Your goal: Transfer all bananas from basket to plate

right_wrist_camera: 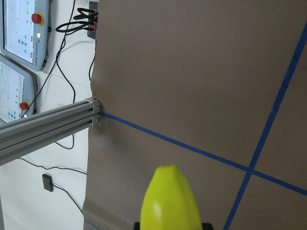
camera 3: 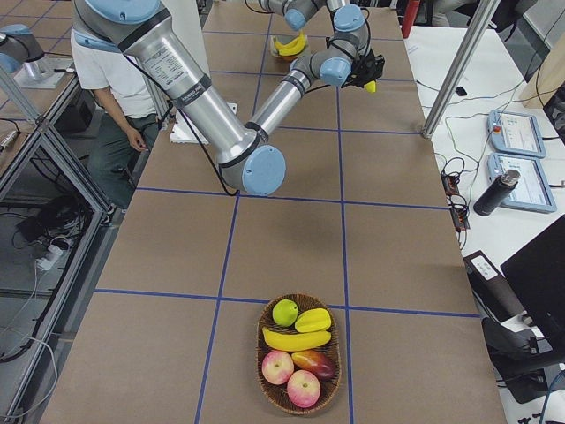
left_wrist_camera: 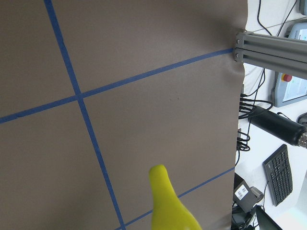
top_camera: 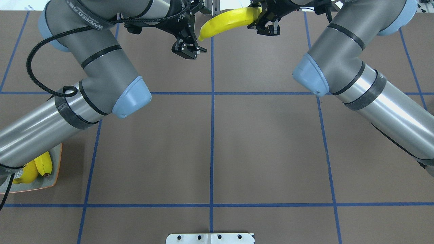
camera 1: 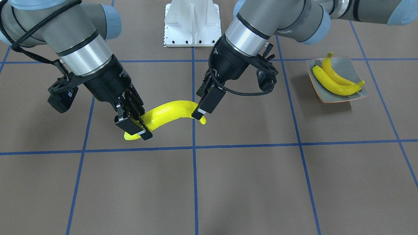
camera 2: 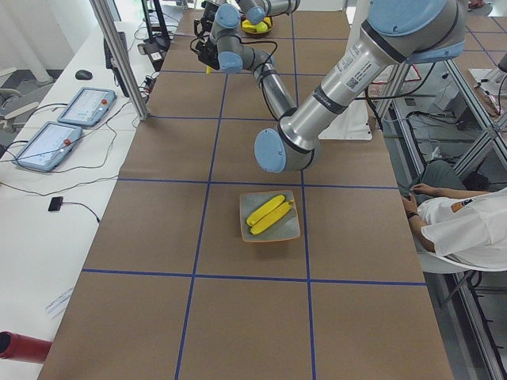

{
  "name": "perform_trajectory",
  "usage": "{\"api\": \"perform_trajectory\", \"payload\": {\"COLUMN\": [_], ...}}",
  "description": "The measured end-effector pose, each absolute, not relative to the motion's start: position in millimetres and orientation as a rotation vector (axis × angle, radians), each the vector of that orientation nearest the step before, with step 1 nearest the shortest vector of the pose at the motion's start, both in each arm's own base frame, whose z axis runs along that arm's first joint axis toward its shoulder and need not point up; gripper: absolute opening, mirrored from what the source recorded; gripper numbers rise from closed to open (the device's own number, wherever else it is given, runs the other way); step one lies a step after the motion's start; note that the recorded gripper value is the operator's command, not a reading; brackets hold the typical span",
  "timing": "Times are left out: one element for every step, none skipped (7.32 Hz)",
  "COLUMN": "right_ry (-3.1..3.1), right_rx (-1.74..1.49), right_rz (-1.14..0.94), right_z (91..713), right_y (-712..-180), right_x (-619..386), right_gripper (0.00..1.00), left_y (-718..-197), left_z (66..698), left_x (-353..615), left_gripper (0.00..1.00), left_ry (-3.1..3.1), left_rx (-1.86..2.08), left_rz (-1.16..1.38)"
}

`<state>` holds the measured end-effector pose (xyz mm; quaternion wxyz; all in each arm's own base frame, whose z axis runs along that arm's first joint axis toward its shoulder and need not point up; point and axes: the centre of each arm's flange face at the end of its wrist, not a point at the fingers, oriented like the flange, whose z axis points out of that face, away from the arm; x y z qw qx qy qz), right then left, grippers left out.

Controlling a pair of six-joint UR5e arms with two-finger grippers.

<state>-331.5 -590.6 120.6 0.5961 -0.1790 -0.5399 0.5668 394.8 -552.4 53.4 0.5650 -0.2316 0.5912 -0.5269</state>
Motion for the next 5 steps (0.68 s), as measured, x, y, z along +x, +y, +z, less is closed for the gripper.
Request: {"api": "perform_trajectory", "payload": {"right_ry": [-1.263,-1.274,-1.284,-1.291,-1.296], "right_rx": [-0.422,-0.432,-0.437,-0.437,-0.435], "right_rz": [1.326,1.34,1.355,1.374,1.389], "right_z": [117.0,113.1,110.2,109.0,108.4], "right_y": [-587.8,-584.6,-582.1,-580.6,-579.2], "right_x": [-330.7,-329.3,-328.5,-329.6,-332.1], "right_gripper": [0.0,0.0,0.0,0.0,0.0], "left_y": [-552.5,-552.9,-553.0,-552.9,-552.6], "left_z": [52.1,51.6,51.0,50.5,50.1], "left_x": [395.5,395.5,395.4,395.2,395.0], "left_gripper": [1.0,1.0,1.0,0.93,0.76], "left_ry": [1.395,1.401,1.405,1.408,1.413], "left_rx": [-0.541,-0.535,-0.533,-0.535,-0.541], "left_rz": [-1.243,-1.25,-1.257,-1.263,-1.267]}}
